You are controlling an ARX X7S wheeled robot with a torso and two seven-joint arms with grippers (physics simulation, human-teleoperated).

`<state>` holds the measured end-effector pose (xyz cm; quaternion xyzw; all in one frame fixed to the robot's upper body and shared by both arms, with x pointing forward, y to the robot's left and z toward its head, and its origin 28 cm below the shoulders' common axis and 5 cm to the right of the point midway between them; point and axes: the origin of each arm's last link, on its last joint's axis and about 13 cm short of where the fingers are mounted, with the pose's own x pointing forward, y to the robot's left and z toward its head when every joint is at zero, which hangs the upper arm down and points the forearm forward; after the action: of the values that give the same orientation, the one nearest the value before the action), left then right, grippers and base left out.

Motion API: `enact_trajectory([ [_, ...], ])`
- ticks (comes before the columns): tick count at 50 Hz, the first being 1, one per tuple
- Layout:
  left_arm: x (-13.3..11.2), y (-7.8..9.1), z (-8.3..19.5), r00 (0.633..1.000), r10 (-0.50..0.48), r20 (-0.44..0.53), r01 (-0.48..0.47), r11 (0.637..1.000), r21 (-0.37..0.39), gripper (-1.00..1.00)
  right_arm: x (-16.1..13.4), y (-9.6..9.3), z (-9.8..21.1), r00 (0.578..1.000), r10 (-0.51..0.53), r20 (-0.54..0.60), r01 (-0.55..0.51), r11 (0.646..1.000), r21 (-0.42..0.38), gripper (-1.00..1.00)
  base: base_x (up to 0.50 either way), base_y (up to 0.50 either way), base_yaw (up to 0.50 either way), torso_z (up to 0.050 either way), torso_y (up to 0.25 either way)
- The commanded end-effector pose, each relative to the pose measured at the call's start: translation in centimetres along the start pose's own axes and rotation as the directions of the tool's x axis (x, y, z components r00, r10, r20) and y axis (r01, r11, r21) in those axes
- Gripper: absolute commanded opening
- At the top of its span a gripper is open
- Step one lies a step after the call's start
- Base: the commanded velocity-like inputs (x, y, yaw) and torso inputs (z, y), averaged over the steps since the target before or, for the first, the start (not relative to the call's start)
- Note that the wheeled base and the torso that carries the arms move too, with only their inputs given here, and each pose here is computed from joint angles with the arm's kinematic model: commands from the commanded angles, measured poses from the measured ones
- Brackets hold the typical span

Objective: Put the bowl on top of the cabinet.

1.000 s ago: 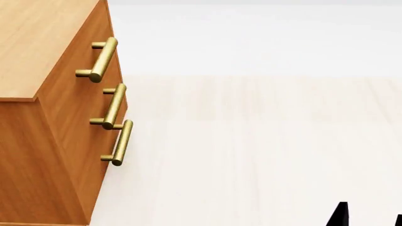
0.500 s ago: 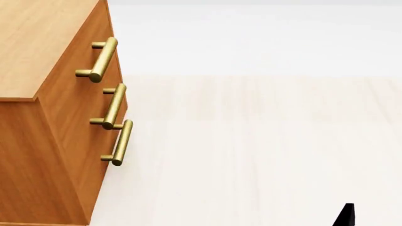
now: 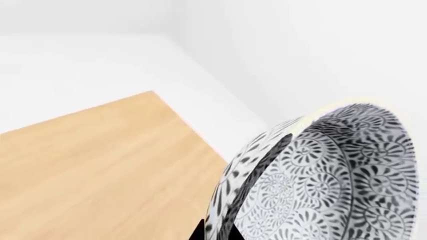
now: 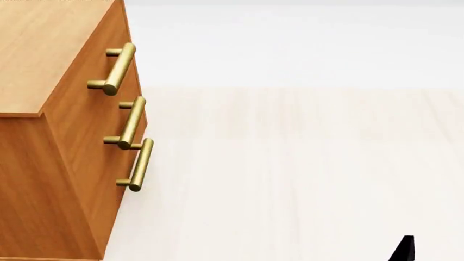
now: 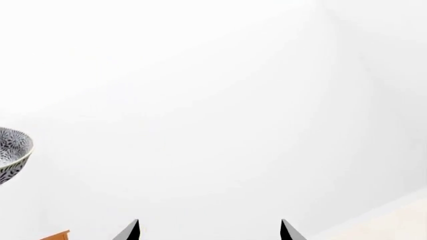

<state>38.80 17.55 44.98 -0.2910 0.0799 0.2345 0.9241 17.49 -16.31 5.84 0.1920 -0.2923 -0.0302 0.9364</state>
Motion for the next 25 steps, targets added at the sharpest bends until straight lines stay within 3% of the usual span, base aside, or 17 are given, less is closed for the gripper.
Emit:
enact_trajectory([
  [1, 0.4, 0.9, 0.4, 1.000, -0.022, -0.020, 0.021, 0.998, -0.055, -1.00, -0.1, 0.1, 0.0, 1.000, 0.001, 0.001, -0.001, 1.000, -0.003, 1.00, 0.00, 0.00, 0.00, 0.000, 0.000],
  [7, 0.9, 1.5, 0.5, 0.999, -0.024, -0.039, 0.021, 0.997, -0.080, -1.00, -0.1, 0.0, 0.0, 1.000, -0.002, 0.002, 0.002, 1.000, -0.006, 1.00, 0.00, 0.00, 0.00, 0.000, 0.002],
  [17, 1.7, 3.0, 0.3, 0.995, -0.053, -0.085, 0.035, 0.979, -0.199, -1.00, 0.0, 0.1, -0.3, 1.000, 0.001, -0.003, -0.001, 1.000, -0.011, 1.00, 0.00, 0.00, 0.00, 0.000, 0.000],
  [25, 1.8, 3.8, 0.5, 0.998, -0.018, -0.058, 0.005, 0.975, -0.224, -1.00, 0.0, 0.1, -0.3, 1.000, 0.001, -0.003, -0.001, 1.000, -0.015, 1.00, 0.00, 0.00, 0.00, 0.000, 0.000],
])
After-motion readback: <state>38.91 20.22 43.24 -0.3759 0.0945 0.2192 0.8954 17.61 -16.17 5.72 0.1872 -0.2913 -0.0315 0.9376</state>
